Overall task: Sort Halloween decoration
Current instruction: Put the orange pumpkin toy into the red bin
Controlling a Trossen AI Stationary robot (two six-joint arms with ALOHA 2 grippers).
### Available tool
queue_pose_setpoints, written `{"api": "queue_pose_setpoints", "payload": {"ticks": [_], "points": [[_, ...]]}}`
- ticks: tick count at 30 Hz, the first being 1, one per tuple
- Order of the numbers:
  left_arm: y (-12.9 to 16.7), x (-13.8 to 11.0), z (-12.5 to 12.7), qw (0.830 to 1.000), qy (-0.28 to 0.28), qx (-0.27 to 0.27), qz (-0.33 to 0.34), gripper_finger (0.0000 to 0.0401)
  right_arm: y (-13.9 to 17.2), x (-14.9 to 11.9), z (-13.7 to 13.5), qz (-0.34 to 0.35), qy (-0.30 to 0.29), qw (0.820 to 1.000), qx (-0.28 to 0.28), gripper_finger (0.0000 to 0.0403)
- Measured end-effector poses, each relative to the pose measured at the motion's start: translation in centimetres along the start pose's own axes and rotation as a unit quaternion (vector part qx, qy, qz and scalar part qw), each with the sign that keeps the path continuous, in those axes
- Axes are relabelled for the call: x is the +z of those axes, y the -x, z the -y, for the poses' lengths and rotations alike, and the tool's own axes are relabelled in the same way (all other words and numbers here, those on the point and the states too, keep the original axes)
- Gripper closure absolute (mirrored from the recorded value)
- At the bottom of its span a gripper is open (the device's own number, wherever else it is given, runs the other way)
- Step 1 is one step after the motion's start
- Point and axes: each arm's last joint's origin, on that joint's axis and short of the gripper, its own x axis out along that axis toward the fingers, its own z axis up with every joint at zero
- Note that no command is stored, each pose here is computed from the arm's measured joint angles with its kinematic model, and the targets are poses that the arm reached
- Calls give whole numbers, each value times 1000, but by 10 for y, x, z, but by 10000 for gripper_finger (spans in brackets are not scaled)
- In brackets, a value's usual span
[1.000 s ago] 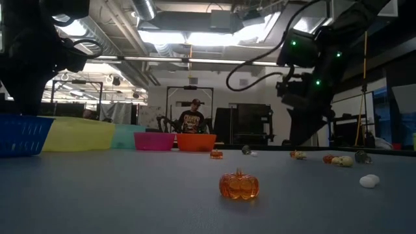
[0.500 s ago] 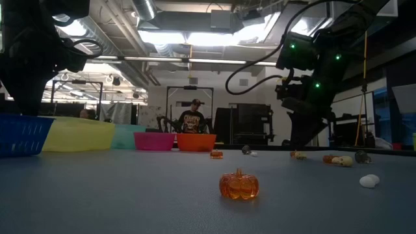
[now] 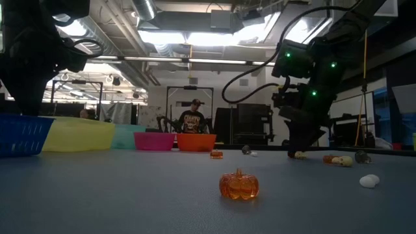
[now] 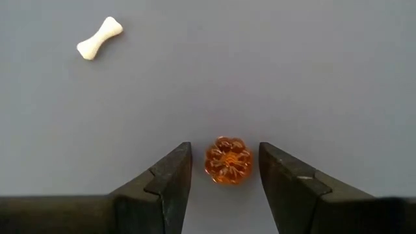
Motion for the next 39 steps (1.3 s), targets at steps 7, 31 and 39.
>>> {"api": "queue_pose_setpoints", "payload": {"ticks": [7,31,39], "points": [[0,0,0,1000,0,-1,1,218,-2,0,0,-4,1,1000,-2,224],[0,0,0,1000,0,0,3,218,-4,-2,-1,-13,2,1000,7,307],[0,2,1,1000,1,-2,18,218,-2,0,-2,-16,1,1000,17,299]]}}
